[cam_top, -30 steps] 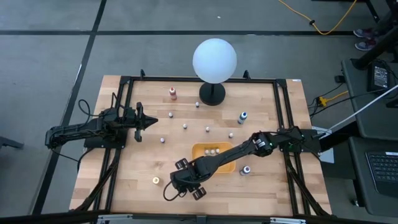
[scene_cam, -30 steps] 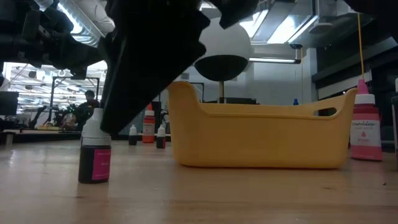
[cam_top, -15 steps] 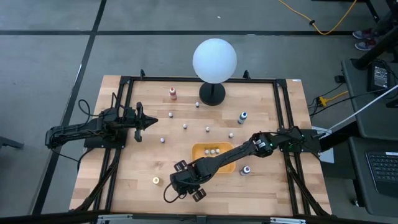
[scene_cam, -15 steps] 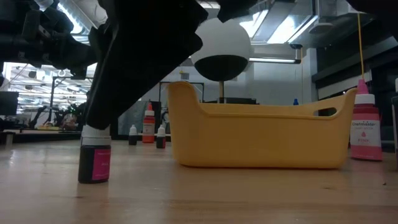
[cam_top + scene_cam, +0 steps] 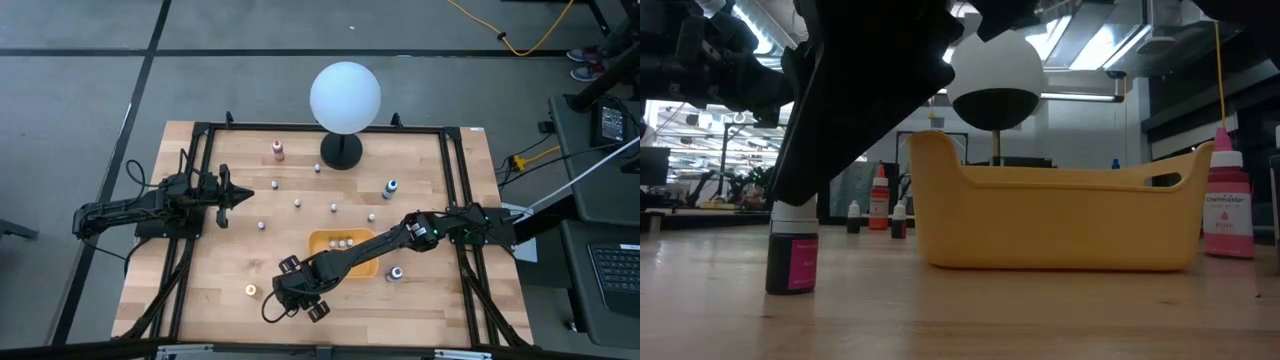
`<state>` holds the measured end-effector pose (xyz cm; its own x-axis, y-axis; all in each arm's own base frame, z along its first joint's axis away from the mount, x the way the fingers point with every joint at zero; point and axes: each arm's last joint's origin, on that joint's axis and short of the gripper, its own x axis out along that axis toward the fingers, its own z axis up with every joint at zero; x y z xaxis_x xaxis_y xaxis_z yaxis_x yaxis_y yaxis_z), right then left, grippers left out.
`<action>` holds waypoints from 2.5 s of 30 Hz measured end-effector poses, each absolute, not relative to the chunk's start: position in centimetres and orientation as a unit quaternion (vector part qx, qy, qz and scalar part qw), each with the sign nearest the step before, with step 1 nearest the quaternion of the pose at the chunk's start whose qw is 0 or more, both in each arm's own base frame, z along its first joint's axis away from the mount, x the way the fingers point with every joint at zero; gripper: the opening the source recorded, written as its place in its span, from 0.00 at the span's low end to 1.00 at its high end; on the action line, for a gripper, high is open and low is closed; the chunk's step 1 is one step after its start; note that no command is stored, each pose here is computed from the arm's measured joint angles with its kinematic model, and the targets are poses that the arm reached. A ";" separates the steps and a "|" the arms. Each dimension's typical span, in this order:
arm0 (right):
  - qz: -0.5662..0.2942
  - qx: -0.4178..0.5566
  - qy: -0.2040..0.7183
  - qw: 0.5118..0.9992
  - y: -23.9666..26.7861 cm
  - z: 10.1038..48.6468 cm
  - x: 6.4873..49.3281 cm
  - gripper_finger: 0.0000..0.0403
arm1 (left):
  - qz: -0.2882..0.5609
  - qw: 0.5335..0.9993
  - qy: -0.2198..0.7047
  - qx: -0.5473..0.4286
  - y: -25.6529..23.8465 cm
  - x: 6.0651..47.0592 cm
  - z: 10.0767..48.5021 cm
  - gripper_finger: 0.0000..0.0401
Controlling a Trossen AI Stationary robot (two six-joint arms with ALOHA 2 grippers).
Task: Pick & Place food coloring
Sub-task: Put the small pink food coloring bottle into the yellow bin
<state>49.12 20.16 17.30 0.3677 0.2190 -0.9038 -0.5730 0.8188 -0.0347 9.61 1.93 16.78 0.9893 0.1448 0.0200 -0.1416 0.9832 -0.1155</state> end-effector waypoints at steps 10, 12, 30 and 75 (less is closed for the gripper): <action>0.260 -0.162 0.511 0.803 20.2 16.1 49.4 0.40 | 0.072 0.996 -0.014 -0.057 1.9 9.6 16.8 0.02; 0.260 -0.162 0.510 0.804 20.2 16.1 49.4 0.40 | 0.072 0.996 -0.014 -0.057 1.9 9.6 16.8 0.02; 0.258 -0.160 0.509 0.805 19.8 16.2 49.6 0.14 | 0.072 0.996 -0.014 -0.057 1.9 9.6 16.8 0.03; 0.096 -0.195 0.592 0.776 19.0 27.5 42.1 0.16 | 0.071 0.996 -0.015 -0.057 1.9 9.6 16.8 0.02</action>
<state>42.10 18.97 27.55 0.2805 -0.0817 -0.9564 -0.3796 0.9057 -0.1887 9.61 1.93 16.81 0.9894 0.1438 0.0223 -0.1403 0.9834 -0.1153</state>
